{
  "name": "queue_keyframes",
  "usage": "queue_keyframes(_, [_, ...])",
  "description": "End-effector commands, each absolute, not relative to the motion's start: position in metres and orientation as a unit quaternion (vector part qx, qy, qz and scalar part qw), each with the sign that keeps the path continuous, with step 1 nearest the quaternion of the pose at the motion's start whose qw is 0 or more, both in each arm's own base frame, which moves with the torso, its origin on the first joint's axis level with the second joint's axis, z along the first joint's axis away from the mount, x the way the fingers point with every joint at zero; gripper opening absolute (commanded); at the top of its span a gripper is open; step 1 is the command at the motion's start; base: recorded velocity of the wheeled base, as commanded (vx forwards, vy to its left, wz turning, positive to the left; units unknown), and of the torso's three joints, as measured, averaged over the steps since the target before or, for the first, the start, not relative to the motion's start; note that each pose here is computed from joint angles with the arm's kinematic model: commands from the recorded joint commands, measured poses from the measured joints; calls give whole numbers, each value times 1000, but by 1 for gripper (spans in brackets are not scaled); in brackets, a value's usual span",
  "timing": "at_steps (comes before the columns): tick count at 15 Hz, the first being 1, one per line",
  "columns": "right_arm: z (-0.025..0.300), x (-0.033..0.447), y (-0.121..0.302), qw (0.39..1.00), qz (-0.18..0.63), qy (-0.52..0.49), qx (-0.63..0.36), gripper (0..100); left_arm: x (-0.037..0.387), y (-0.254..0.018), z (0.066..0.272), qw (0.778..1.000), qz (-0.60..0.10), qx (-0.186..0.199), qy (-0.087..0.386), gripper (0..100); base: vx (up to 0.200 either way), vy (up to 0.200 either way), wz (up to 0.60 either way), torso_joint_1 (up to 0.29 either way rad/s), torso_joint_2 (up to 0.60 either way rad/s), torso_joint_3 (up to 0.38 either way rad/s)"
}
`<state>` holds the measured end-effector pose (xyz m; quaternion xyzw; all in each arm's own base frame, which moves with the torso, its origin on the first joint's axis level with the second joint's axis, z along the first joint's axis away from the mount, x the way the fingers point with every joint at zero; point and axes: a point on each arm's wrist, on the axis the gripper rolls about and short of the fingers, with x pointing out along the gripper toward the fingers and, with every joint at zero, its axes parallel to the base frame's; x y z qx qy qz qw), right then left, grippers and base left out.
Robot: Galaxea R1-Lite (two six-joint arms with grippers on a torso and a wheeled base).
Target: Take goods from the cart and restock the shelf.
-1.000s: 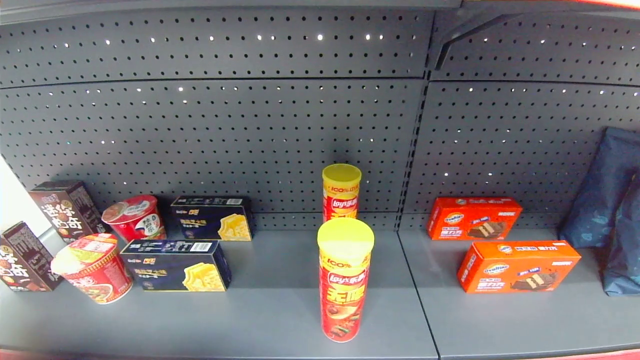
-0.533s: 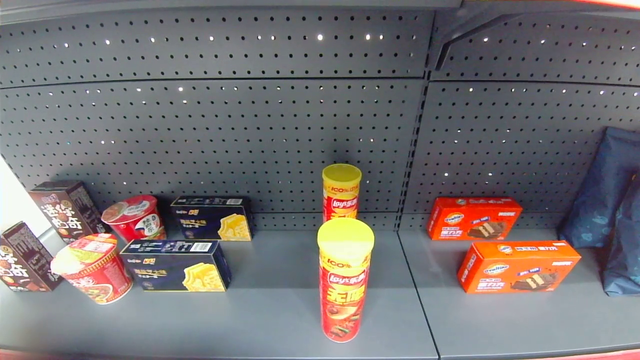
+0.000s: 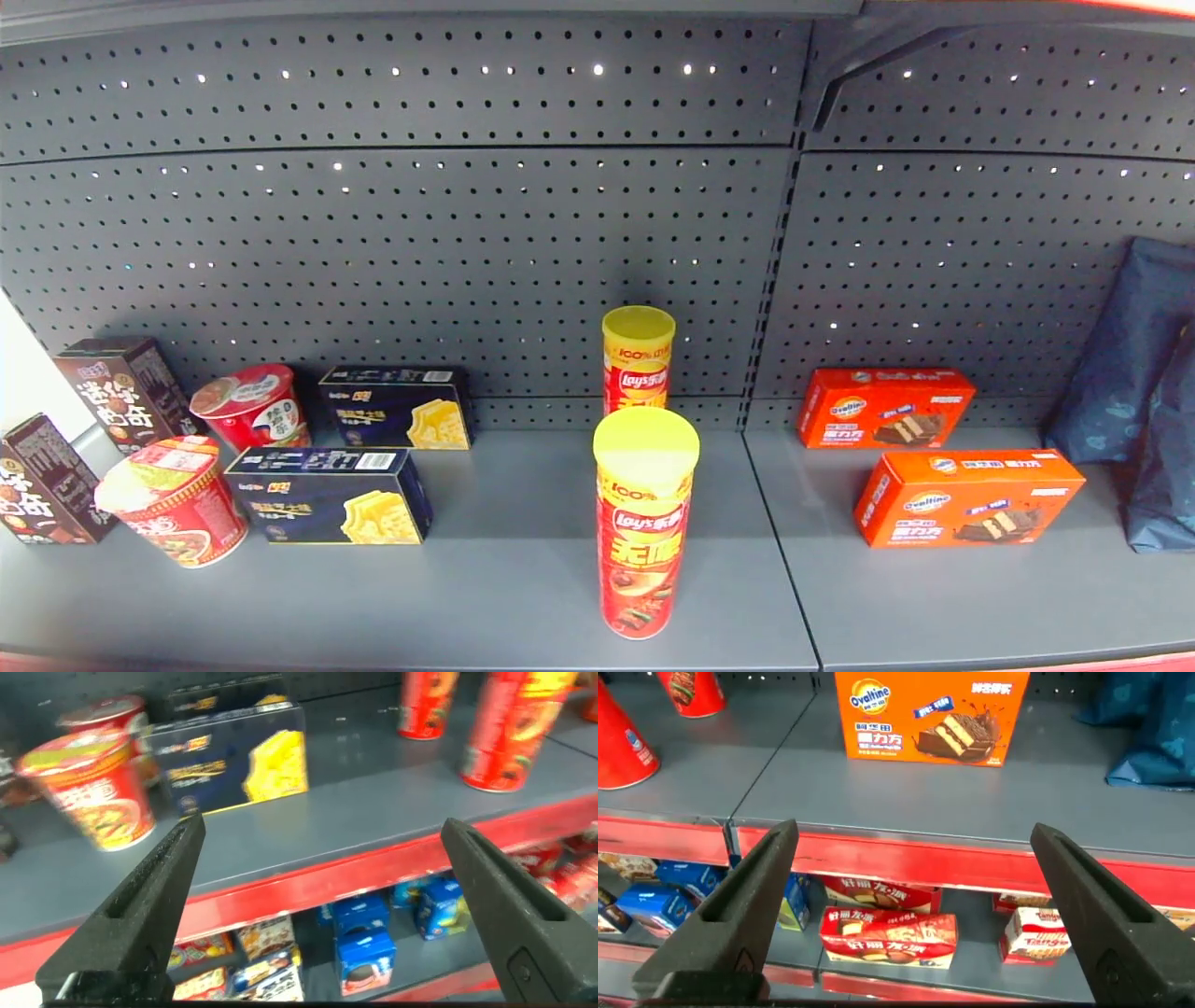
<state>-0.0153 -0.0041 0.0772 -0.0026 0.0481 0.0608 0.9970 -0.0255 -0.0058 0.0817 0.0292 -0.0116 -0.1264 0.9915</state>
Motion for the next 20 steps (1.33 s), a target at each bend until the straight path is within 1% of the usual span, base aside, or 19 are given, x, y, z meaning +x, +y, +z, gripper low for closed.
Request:
queue_keyframes(1, [78,-15,-4,997,59,49,-3,100,-26,-6,82,992,-123,27,-12,100,0,0,0,0,0,0])
queue_keyframes(2, [78,-15,-3,998,22,57,0,100,-26,-6,82,992,-125,19,-11,100,0,0,0,0,0,0])
queue_keyframes(3, [77,-16,-1,997,-53,51,3,100,-26,-6,82,992,-128,18,-10,100,0,0,0,0,0,0])
queue_keyframes(4, [77,-16,0,997,-64,46,6,100,-26,-6,82,992,-128,18,-11,100,0,0,0,0,0,0])
queue_keyframes(5, [76,-22,-1,1000,-24,10,2,100,-26,-6,82,991,-132,4,-9,100,0,0,0,0,0,0])
queue_keyframes(7, [76,-23,-1,1000,-28,0,3,100,-25,-6,83,990,-135,-34,-15,100,0,0,0,0,0,0])
queue_keyframes(8, [76,-23,-1,1000,-28,0,3,100,-25,-6,83,991,-124,-41,-16,100,0,0,0,0,0,0])
queue_keyframes(9, [76,-23,-1,1000,-29,0,3,100,-25,-3,83,997,-64,-51,-14,100,0,0,0,0,0,0])
queue_keyframes(10, [76,-23,-1,1000,-28,0,3,100,-25,-2,83,998,-53,-35,-10,100,0,0,0,0,0,0])
queue_keyframes(11, [76,-23,-1,1000,-28,1,3,100,-25,-3,83,998,-55,-13,-7,100,0,0,0,0,0,0])
queue_keyframes(12, [76,-23,-1,1000,-29,0,3,100,-26,-4,83,996,-86,28,-8,100,0,0,0,0,0,0])
queue_keyframes(13, [76,-23,-1,1000,-28,0,3,100,-26,-6,83,991,-127,31,-11,100,0,0,0,0,0,0])
queue_keyframes(14, [76,-23,-1,1000,-28,0,3,100,-26,-7,83,988,-149,34,-15,100,0,0,0,0,0,0])
queue_keyframes(15, [76,-23,-1,1000,-28,0,3,100,-26,-7,83,988,-148,35,-15,100,0,0,0,0,0,0])
queue_keyframes(16, [76,-23,-1,1000,-28,0,3,100,-26,-6,83,991,-131,35,-14,100,0,0,0,0,0,0])
queue_keyframes(17, [76,-23,-1,1000,-28,0,3,100,-26,-5,82,994,-99,36,-13,100,0,0,0,0,0,0])
queue_keyframes(18, [76,-23,-1,1000,-28,0,3,100,-21,1,81,999,40,16,12,100,0,0,0,0,0,0])
queue_keyframes(19, [76,-23,-1,1000,-29,0,3,100,-18,1,81,998,56,0,22,100,0,0,0,0,0,0])
queue_keyframes(20, [76,-23,-1,1000,-28,0,3,100,-17,0,79,999,30,-1,27,100,0,0,0,0,0,0])
